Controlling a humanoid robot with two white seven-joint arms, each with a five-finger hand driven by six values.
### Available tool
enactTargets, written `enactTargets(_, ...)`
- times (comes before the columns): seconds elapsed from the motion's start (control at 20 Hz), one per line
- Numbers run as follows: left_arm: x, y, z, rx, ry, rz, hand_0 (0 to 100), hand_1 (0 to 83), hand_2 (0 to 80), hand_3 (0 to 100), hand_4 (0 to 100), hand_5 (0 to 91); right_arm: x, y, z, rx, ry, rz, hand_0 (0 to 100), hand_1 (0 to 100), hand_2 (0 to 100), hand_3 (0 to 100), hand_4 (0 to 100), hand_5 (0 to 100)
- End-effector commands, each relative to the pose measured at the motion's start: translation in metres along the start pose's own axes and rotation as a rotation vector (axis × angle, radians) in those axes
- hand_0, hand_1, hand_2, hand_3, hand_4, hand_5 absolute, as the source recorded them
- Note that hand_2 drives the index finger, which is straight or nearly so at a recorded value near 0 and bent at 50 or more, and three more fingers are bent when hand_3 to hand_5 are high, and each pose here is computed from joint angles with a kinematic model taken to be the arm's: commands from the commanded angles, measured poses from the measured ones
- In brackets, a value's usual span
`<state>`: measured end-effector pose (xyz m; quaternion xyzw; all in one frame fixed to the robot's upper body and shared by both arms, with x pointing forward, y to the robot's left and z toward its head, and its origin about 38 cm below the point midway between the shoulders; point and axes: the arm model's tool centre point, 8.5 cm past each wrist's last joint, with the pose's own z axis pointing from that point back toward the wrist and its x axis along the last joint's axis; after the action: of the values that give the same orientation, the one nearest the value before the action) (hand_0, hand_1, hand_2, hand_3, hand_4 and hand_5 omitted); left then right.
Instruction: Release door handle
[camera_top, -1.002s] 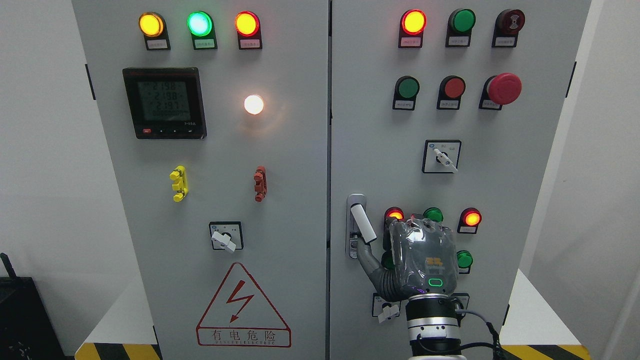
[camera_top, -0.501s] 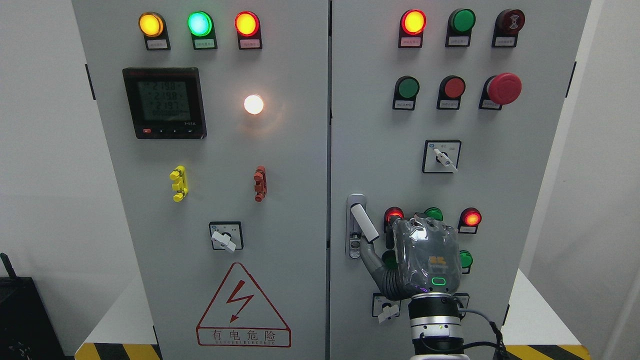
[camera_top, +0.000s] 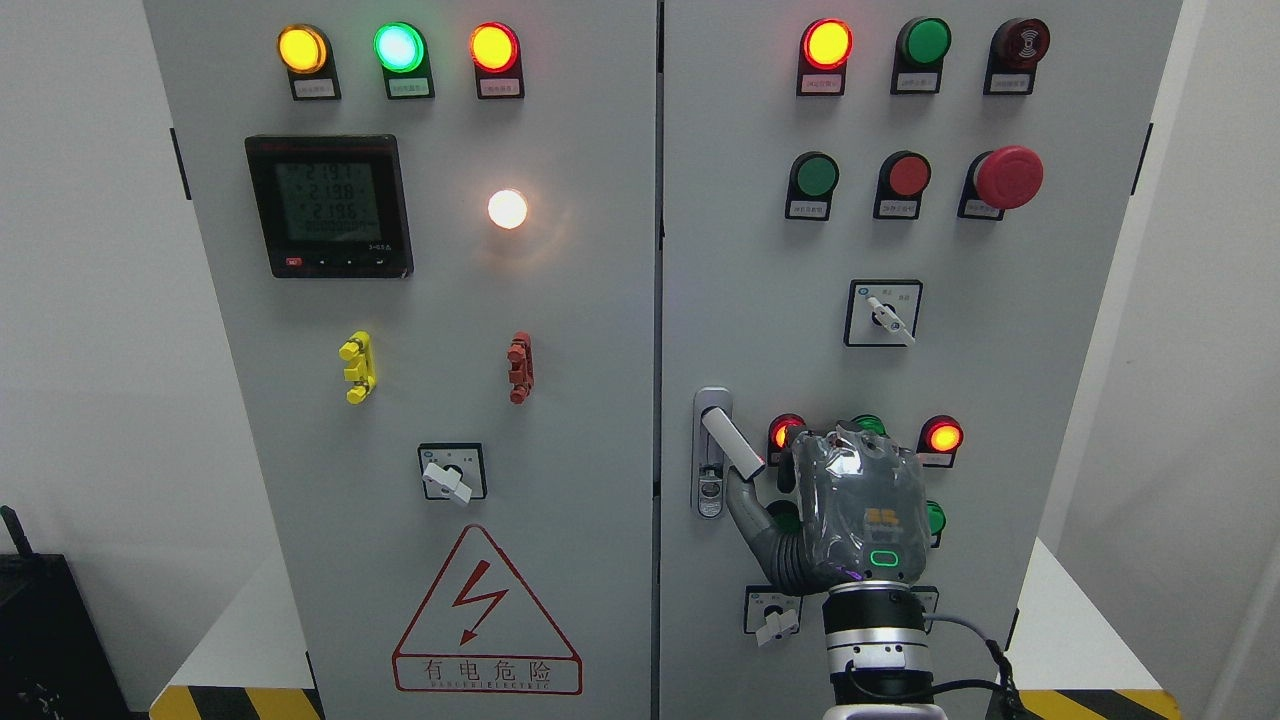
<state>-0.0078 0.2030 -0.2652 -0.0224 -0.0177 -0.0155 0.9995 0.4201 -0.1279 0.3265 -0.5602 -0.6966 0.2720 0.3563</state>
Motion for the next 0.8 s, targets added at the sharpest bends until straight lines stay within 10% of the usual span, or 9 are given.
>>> enactTargets(0.0, 0.0000, 0.0001, 0.0000, 0.001, 0.001, 0.000, 0, 0.0, 4.8, 11, 0, 0.0, -0.0030, -0.0016, -0.0015, -0.006, 0.008, 0.001, 47, 42, 75, 98, 77, 70)
enactTargets(0.75, 0.0000, 0.0000, 0.0000, -0.001, 0.001, 0.000, 0, 0.0, 4.7, 11, 0, 0.0, -0.0025, -0.0037, -0.0051, -0.013, 0.008, 0.001, 47, 42, 75, 98, 77, 70)
